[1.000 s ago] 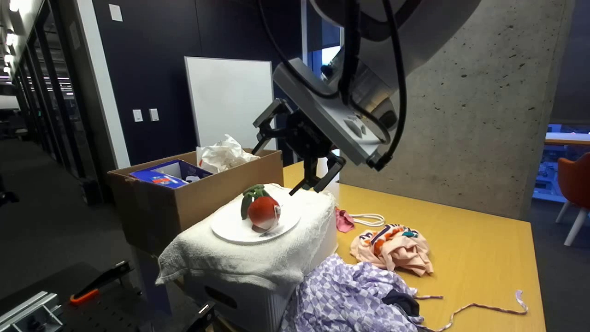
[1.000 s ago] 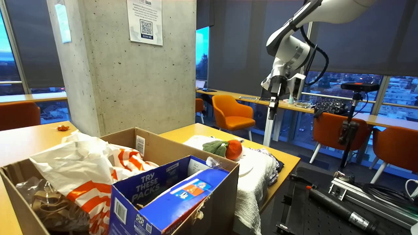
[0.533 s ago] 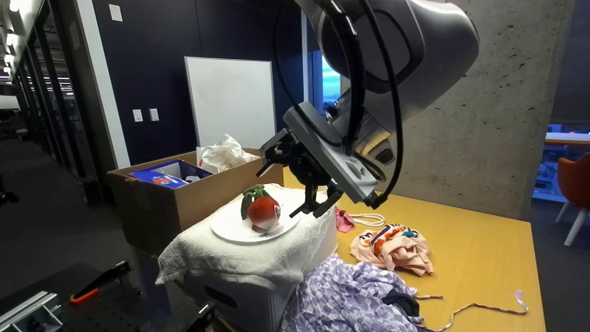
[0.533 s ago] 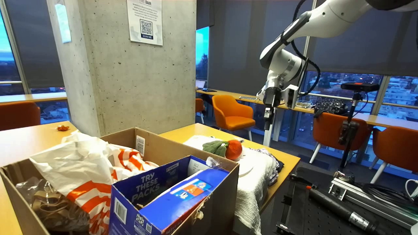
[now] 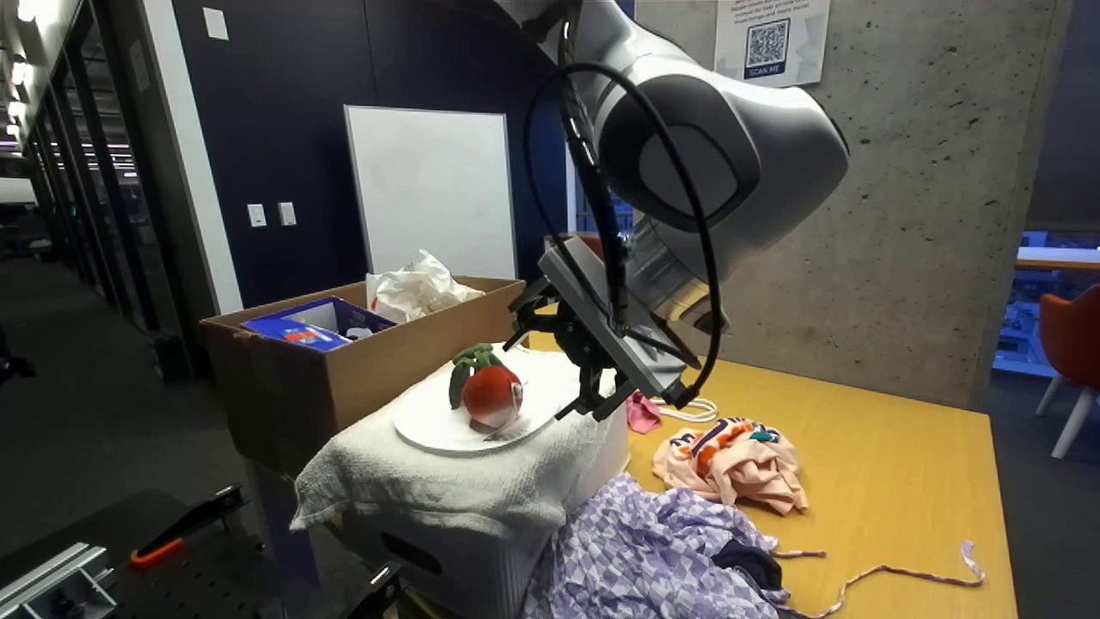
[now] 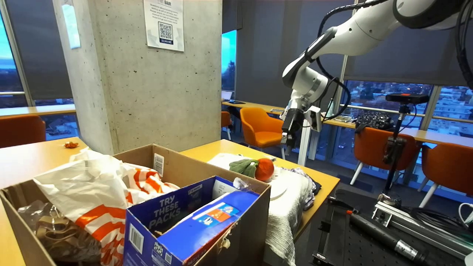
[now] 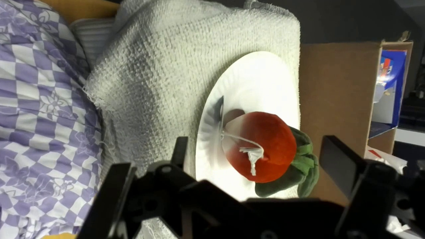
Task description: Pick up the white disposable plate and put it on the cardboard box
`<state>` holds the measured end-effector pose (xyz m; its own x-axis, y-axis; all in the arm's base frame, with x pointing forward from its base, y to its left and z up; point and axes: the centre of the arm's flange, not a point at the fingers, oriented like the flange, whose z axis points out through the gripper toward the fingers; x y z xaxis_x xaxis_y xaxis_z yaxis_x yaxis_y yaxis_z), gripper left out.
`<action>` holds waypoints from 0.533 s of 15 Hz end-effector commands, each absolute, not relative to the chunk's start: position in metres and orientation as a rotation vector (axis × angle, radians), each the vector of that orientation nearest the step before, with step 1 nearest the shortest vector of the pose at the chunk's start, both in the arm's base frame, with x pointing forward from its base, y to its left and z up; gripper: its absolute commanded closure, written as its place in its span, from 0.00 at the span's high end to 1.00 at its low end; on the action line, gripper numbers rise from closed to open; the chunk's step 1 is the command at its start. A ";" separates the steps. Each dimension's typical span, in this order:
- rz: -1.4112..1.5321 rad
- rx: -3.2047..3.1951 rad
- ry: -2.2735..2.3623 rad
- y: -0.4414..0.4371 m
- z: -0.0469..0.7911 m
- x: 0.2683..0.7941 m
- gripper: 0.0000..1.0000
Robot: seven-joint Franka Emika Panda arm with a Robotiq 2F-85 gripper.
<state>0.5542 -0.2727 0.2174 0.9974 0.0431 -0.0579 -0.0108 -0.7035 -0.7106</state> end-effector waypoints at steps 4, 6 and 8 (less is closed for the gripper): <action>0.099 -2.326 0.038 -0.251 0.175 0.593 1.00; 0.101 -2.304 0.053 -0.246 0.169 0.601 1.00; 0.101 -2.292 0.071 -0.245 0.166 0.608 1.00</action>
